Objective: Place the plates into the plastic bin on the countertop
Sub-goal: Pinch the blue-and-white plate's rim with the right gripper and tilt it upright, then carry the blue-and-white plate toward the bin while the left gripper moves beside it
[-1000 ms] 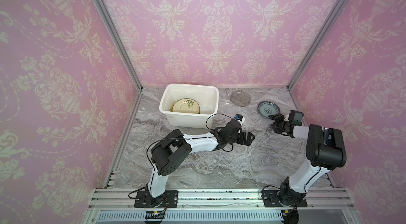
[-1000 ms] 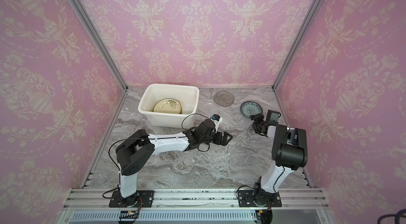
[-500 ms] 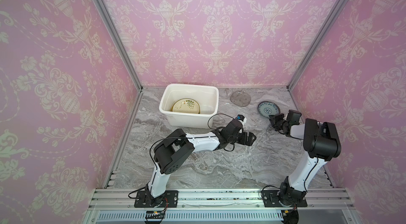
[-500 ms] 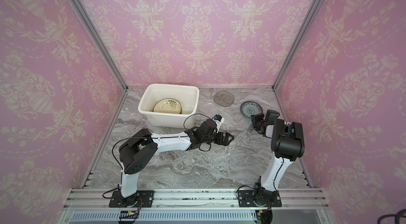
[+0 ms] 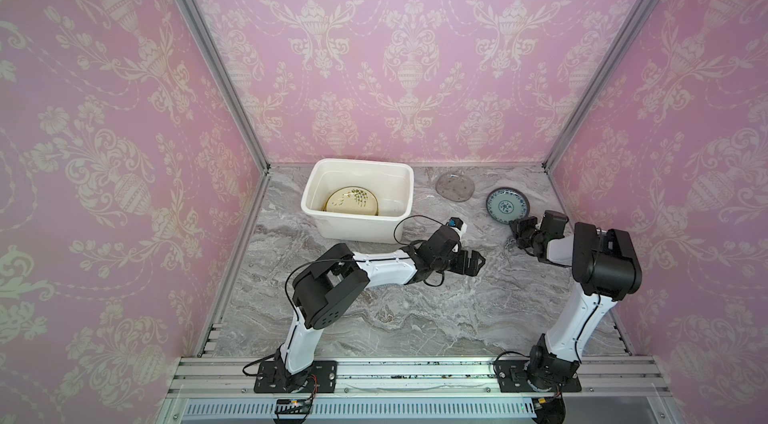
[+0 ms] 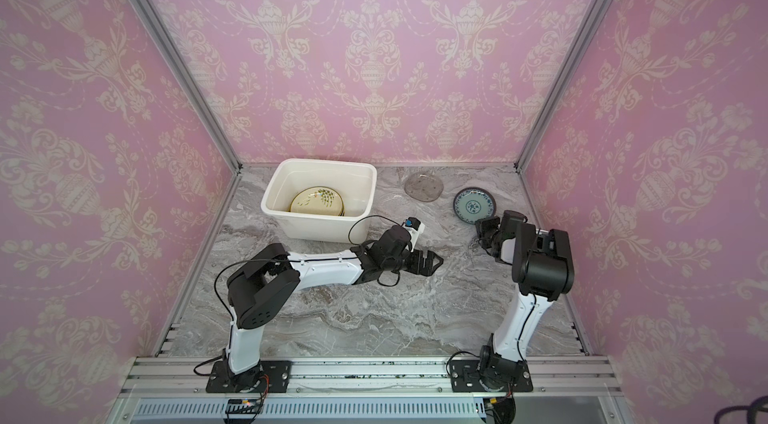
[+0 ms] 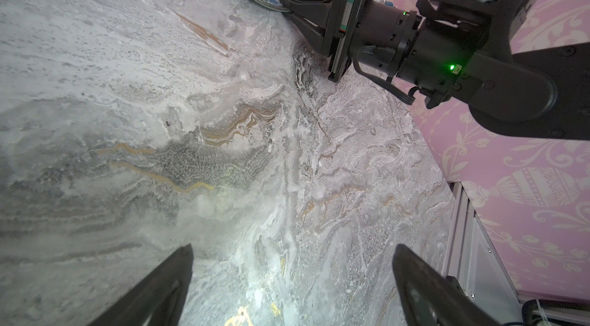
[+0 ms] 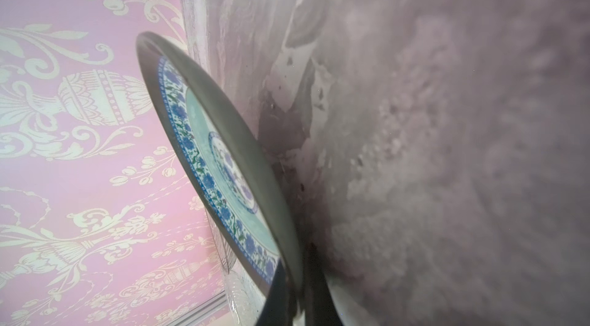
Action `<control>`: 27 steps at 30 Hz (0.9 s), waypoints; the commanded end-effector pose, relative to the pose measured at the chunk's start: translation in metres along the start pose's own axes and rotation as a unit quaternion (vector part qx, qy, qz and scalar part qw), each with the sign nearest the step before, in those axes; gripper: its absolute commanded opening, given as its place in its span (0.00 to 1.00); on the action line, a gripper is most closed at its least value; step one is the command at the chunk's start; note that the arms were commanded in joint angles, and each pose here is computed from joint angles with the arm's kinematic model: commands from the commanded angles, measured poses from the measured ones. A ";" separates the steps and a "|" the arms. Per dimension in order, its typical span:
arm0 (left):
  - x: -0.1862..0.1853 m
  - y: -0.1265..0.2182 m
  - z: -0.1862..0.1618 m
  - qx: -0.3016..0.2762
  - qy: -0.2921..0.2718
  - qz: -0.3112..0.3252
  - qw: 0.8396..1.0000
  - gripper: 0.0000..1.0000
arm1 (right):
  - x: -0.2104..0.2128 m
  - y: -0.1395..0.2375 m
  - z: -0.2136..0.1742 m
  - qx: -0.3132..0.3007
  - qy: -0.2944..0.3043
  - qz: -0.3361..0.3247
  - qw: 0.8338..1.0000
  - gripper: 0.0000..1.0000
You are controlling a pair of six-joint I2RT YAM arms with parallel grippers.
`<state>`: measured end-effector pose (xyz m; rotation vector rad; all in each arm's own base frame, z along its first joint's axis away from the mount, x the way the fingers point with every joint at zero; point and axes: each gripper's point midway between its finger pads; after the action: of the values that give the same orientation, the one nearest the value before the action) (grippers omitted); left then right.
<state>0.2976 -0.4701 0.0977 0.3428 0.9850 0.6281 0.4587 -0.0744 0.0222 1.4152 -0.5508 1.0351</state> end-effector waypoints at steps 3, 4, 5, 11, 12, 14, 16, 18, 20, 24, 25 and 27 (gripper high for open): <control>-0.009 0.000 0.007 -0.001 -0.009 -0.010 1.000 0.99 | -0.037 0.016 -0.016 0.014 -0.025 -0.071 0.997 0.00; -0.011 0.001 0.008 -0.003 -0.012 -0.012 1.000 0.99 | -0.032 0.020 -0.016 0.014 -0.019 -0.069 0.997 0.00; -0.013 0.002 0.008 -0.004 -0.016 -0.013 1.000 0.99 | -0.028 0.025 -0.017 0.013 -0.012 -0.070 0.997 0.00; -0.020 0.011 0.010 -0.013 -0.026 -0.017 0.999 0.99 | -0.008 0.055 -0.029 0.025 0.030 -0.084 0.996 0.00; -0.020 0.013 0.009 -0.014 -0.026 -0.015 0.999 0.99 | -0.005 0.059 -0.032 0.028 0.039 -0.086 0.995 0.00; -0.020 0.017 0.011 -0.021 -0.025 -0.015 0.999 0.99 | 0.001 0.070 -0.045 0.042 0.067 -0.094 0.992 0.00; -0.021 0.022 0.014 -0.027 -0.026 -0.014 0.999 0.99 | 0.010 0.084 -0.056 0.049 0.094 -0.101 0.989 0.00; -0.024 0.027 0.015 -0.033 -0.029 -0.015 0.999 0.99 | 0.018 0.098 -0.067 0.052 0.120 -0.103 0.986 0.00; -0.027 0.033 0.017 -0.040 -0.036 -0.013 0.998 0.99 | 0.027 0.113 -0.078 0.058 0.141 -0.105 0.983 0.00; -0.040 0.051 0.022 -0.053 -0.066 -0.002 0.996 0.99 | 0.049 0.146 -0.097 0.062 0.176 -0.095 0.978 0.00; -0.043 0.055 0.022 -0.055 -0.074 0.002 0.996 0.99 | 0.057 0.155 -0.100 0.061 0.186 -0.089 0.977 0.00; -0.047 0.063 0.021 -0.058 -0.087 0.010 0.994 0.99 | 0.069 0.171 -0.107 0.063 0.201 -0.080 0.974 0.00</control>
<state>0.2822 -0.4608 0.1610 0.2759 0.8614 0.6251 0.3416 0.0165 0.1453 1.3119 -0.1609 1.2038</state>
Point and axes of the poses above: each gripper's point midway between its finger pads, its own y axis back along the fingers, its own x axis along the line the jaws close on, z = x × y, and after that the axes turned 7 degrees about y, right-handed
